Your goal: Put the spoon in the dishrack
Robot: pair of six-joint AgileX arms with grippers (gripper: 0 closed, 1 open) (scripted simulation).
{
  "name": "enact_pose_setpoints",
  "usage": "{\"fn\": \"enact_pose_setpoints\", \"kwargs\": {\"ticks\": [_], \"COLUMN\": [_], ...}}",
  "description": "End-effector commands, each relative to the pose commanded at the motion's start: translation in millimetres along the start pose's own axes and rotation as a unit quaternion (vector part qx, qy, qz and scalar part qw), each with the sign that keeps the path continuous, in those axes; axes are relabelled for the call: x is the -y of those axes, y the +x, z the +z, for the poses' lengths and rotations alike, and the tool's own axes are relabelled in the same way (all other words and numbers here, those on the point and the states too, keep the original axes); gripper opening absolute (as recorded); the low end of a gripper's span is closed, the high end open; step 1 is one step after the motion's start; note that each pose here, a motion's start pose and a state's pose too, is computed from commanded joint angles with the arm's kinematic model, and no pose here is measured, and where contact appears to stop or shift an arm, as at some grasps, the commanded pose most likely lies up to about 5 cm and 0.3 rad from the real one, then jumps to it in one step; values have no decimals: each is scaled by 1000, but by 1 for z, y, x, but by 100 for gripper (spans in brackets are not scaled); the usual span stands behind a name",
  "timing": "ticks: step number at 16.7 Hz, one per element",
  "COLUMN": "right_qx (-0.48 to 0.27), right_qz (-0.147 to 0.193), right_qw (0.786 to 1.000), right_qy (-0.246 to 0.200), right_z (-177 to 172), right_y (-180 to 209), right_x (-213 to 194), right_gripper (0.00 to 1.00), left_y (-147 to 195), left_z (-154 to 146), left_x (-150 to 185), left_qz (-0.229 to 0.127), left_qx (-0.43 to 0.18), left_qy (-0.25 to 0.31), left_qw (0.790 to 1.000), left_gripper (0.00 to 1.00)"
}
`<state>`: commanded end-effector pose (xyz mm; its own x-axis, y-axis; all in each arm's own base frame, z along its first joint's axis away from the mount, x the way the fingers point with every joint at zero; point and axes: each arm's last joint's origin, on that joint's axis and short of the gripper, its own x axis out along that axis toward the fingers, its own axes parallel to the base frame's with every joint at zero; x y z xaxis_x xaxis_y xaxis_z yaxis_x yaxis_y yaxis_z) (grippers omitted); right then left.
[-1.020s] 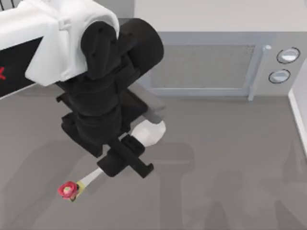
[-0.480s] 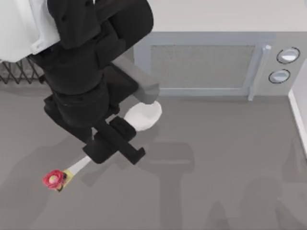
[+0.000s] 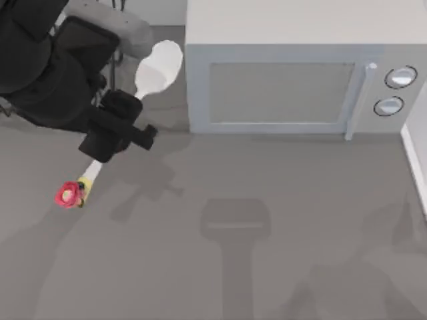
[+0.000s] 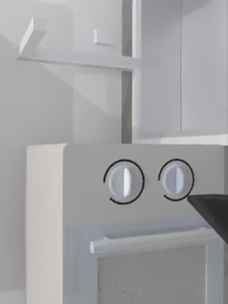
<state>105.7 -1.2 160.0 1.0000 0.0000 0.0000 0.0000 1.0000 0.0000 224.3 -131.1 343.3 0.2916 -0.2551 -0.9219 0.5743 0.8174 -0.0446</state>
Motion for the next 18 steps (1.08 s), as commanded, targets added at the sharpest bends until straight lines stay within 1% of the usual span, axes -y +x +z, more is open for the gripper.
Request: {"fn": "enact_pose_setpoints", "kwargs": {"ticks": [2, 4, 5, 7, 9, 12, 14, 16, 18], "right_qx": [0, 0, 0, 0, 0, 0, 0, 0, 0], "right_qz": [0, 0, 0, 0, 0, 0, 0, 0, 0], "right_qw": [1000, 1000, 1000, 1000, 1000, 1000, 1000, 1000, 1000], "right_qy": [0, 0, 0, 0, 0, 0, 0, 0, 0], "right_z": [0, 0, 0, 0, 0, 0, 0, 0, 0], "right_y": [0, 0, 0, 0, 0, 0, 0, 0, 0], "right_x": [0, 0, 0, 0, 0, 0, 0, 0, 0], "right_gripper": [100, 100, 100, 100, 100, 100, 100, 100, 100], "left_y": [-18, -39, -50, -72, -93, -113, -120, -122, -122], "left_z": [-2, -3, -5, -13, -29, -62, -79, -86, -87], "left_x": [-19, -39, -50, -71, -89, -102, -104, -103, -103], "left_qz": [11, 35, 52, 95, 144, 212, 242, 254, 255], "left_qx": [97, 207, 263, 363, 437, 502, 525, 535, 536], "left_qy": [-32, -61, -75, -100, -121, -141, -145, -144, -144], "left_qw": [995, 976, 961, 922, 879, 826, 803, 793, 792], "left_gripper": [0, 0, 0, 0, 0, 0, 0, 0, 0]}}
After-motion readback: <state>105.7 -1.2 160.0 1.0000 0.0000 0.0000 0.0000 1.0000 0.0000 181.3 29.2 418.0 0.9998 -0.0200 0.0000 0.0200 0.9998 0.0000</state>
